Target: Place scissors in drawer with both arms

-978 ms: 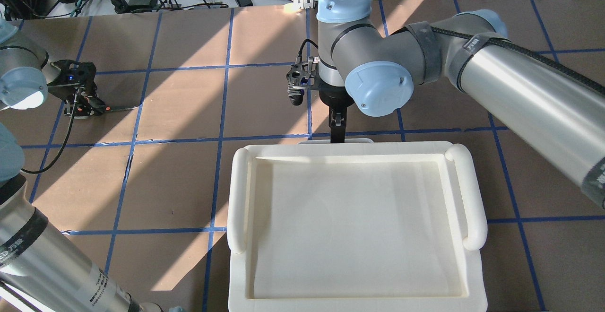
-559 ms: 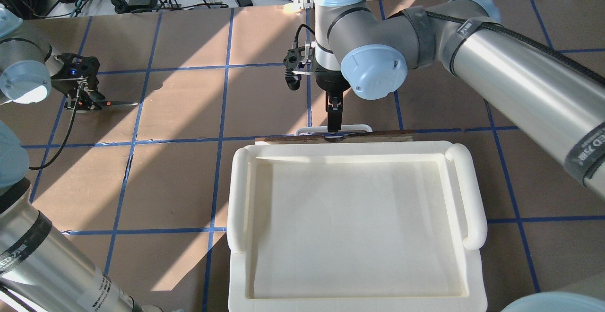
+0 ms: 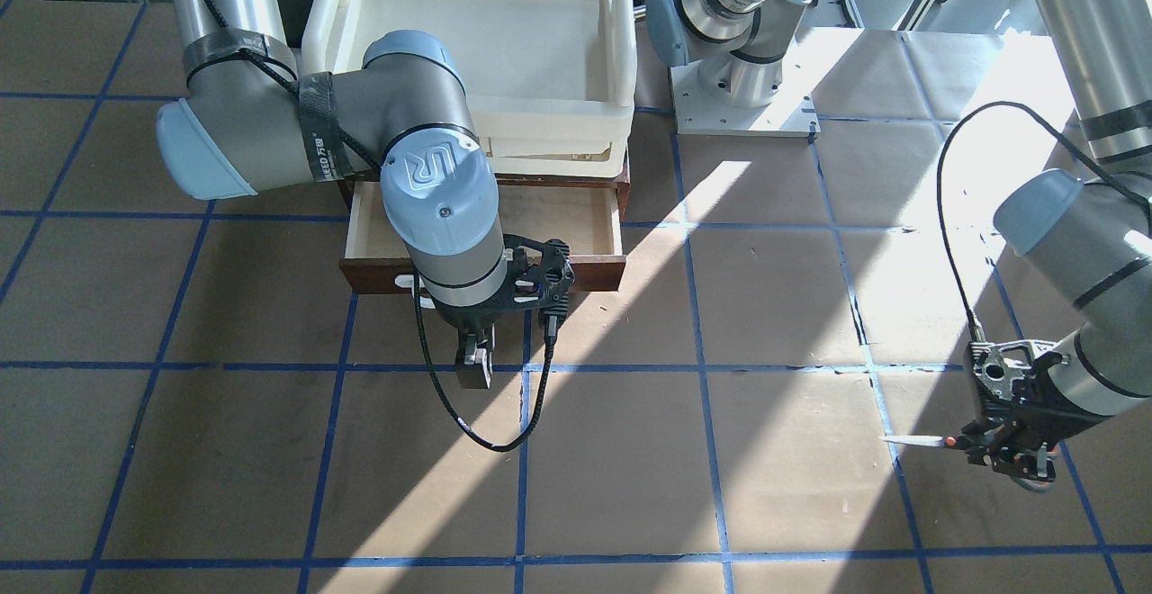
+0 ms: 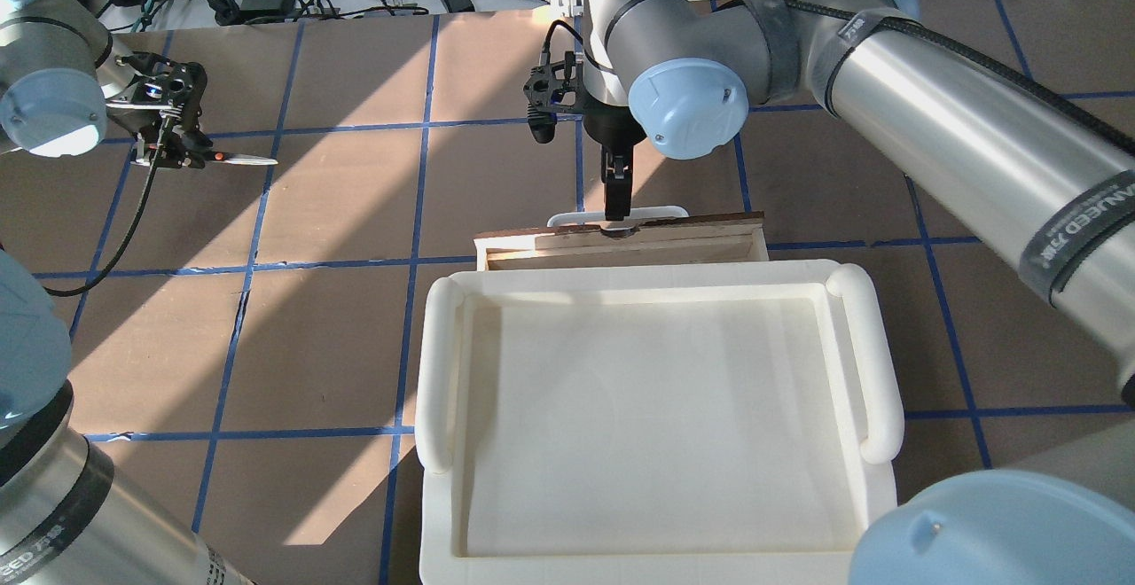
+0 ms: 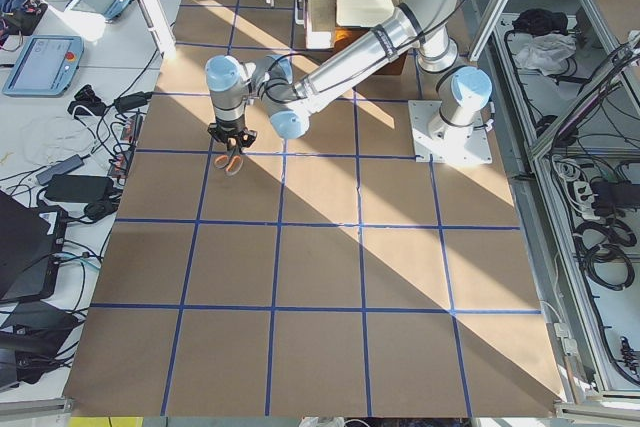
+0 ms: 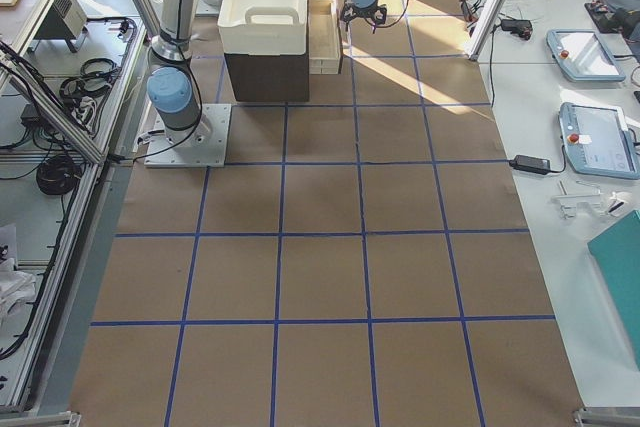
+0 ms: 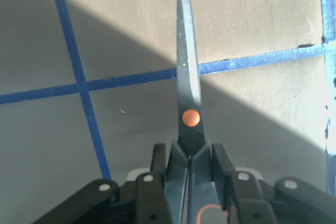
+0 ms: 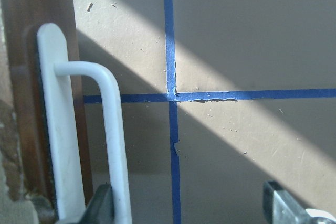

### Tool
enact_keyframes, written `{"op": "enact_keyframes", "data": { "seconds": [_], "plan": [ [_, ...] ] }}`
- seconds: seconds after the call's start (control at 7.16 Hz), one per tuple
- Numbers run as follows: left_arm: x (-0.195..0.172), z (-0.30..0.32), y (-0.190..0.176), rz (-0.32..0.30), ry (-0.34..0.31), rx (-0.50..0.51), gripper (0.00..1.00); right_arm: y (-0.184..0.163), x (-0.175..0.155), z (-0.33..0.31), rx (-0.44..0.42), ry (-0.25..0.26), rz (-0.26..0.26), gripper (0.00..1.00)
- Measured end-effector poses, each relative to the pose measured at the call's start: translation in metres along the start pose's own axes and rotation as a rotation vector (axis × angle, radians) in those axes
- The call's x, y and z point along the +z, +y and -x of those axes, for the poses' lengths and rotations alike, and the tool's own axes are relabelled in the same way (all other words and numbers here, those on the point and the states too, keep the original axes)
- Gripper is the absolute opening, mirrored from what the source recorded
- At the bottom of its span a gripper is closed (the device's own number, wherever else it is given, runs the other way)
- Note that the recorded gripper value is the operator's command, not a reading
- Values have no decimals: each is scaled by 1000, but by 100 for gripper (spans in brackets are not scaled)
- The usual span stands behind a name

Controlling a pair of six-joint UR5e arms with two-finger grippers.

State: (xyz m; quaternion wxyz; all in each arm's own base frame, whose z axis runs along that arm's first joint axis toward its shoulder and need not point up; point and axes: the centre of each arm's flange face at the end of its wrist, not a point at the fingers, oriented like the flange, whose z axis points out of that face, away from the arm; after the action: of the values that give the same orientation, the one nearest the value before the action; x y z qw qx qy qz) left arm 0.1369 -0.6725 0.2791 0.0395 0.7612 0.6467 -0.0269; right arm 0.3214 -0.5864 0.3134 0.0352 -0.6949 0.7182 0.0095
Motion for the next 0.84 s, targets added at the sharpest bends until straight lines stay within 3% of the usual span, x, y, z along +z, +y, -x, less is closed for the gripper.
{"op": "enact_keyframes", "data": {
  "seconds": [0.42, 0.84],
  "plan": [
    [-39, 1, -32, 6, -15, 34, 0, 15, -2, -18, -4, 10, -7, 100],
    [-43, -2, -32, 0, -12, 31, 0, 30, -15, -27, 27, 6, -21, 100]
  ]
}}
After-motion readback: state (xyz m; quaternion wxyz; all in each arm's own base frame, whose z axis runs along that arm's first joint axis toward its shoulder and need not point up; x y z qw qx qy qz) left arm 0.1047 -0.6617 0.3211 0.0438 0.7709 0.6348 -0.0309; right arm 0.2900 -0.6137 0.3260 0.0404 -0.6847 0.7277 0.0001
